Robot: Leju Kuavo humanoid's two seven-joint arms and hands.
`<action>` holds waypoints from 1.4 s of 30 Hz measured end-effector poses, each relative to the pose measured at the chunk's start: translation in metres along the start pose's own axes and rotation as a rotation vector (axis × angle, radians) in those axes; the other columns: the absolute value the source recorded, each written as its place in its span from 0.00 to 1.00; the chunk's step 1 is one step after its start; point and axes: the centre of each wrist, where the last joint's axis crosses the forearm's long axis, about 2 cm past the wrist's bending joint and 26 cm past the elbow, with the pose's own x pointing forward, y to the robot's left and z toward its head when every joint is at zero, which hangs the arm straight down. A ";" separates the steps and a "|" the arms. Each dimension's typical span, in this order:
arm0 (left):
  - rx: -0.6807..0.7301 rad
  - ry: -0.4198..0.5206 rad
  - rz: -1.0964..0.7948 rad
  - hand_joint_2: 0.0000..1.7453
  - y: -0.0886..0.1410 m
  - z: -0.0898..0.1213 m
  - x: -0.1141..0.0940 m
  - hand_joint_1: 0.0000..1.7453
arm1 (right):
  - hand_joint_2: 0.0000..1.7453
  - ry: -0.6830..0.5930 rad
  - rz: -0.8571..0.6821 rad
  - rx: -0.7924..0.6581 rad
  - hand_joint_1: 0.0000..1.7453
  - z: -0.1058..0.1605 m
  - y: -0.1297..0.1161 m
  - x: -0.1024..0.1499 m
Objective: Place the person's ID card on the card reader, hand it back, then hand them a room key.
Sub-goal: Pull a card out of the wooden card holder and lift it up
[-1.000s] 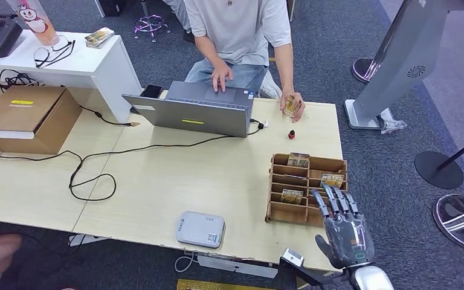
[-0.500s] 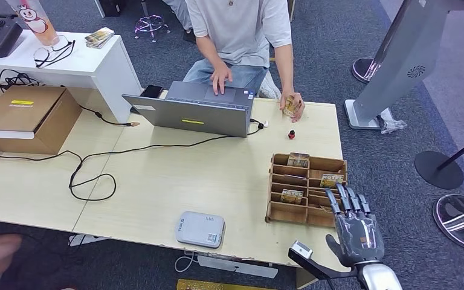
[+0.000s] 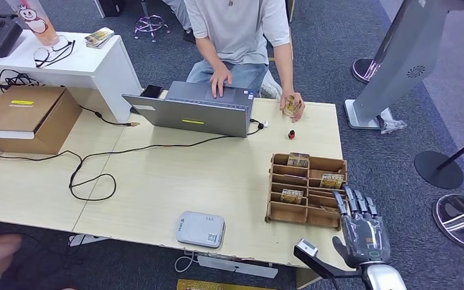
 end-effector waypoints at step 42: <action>-0.005 0.004 -0.010 0.00 0.000 0.000 0.001 0.00 | 1.00 0.004 -0.004 0.025 0.07 -0.015 0.005 -0.006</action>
